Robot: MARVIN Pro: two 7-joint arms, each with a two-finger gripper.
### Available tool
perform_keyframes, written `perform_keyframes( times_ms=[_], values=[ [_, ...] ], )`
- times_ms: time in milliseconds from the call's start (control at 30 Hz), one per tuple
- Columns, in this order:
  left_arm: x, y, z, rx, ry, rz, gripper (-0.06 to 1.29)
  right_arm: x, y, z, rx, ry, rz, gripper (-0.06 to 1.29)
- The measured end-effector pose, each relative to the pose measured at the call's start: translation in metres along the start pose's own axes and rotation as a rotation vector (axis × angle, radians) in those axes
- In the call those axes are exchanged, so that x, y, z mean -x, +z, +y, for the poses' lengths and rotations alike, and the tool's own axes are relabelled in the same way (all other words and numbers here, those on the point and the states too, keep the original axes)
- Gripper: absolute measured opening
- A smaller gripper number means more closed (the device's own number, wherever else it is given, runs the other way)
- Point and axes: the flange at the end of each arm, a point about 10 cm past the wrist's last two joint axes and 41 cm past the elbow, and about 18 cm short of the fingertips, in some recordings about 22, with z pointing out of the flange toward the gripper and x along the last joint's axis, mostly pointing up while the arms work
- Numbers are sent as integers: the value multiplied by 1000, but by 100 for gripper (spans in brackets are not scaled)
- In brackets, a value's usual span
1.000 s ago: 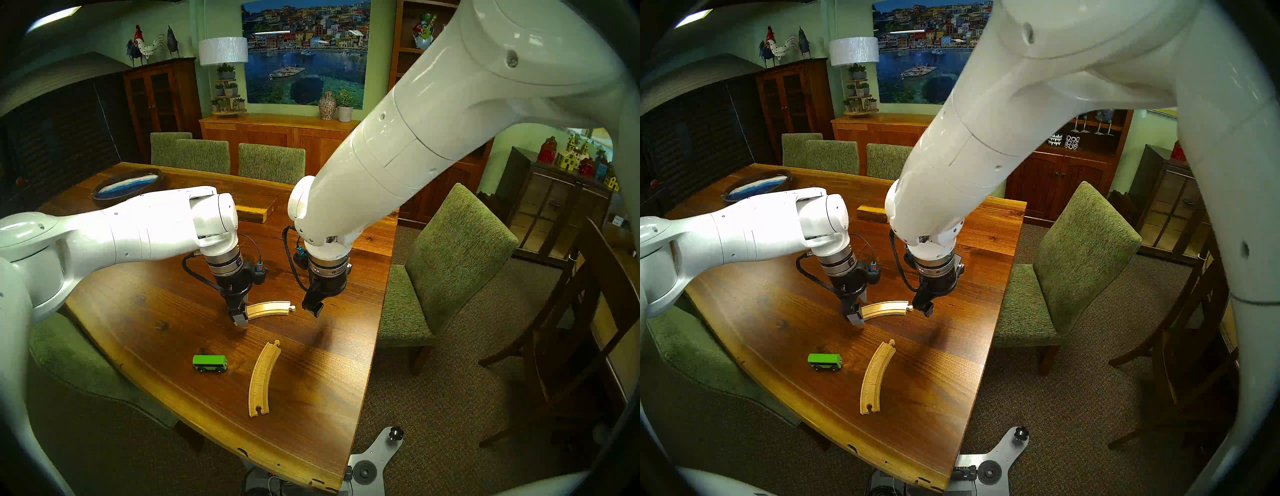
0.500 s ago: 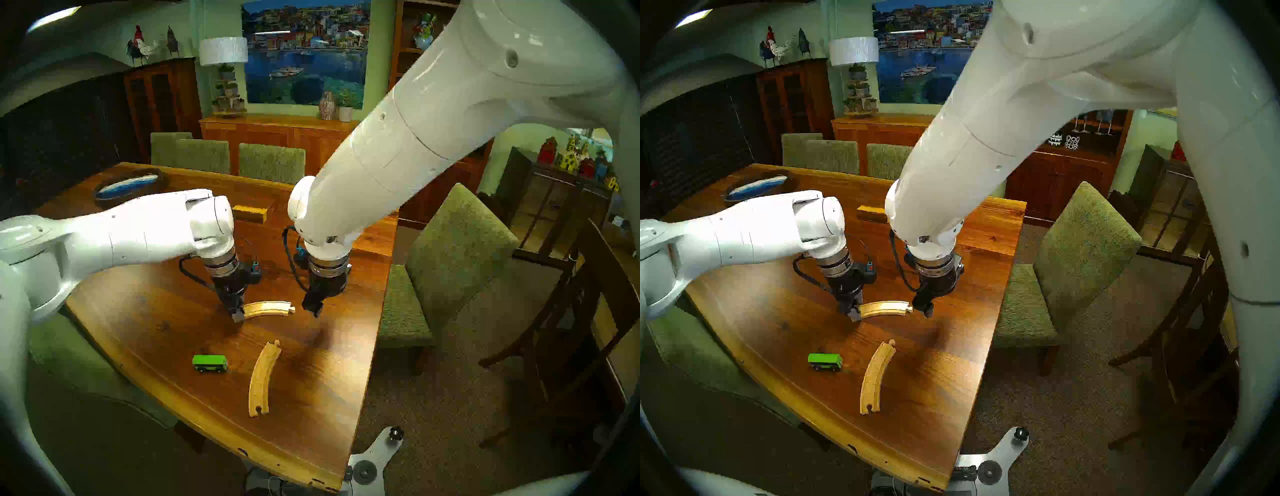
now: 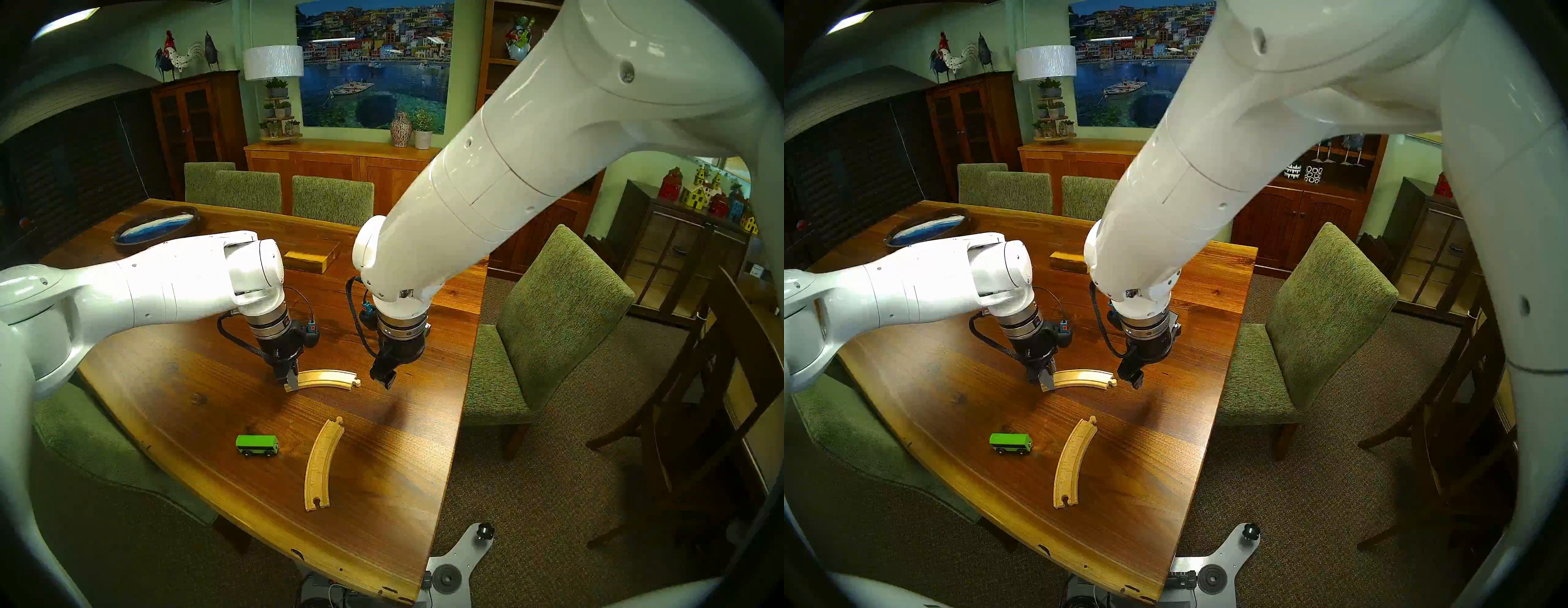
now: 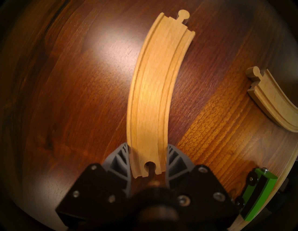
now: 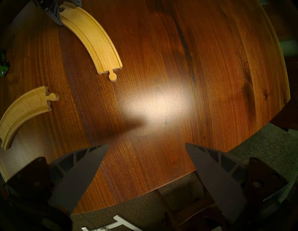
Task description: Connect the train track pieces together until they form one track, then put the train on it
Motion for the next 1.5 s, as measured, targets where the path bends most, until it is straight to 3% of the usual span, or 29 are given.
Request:
perform_keyframes(
  times_ms=[1500],
  values=[
    [12, -1, 2, 2, -7, -8, 26, 0, -1, -3, -2, 2, -12, 122]
  ],
)
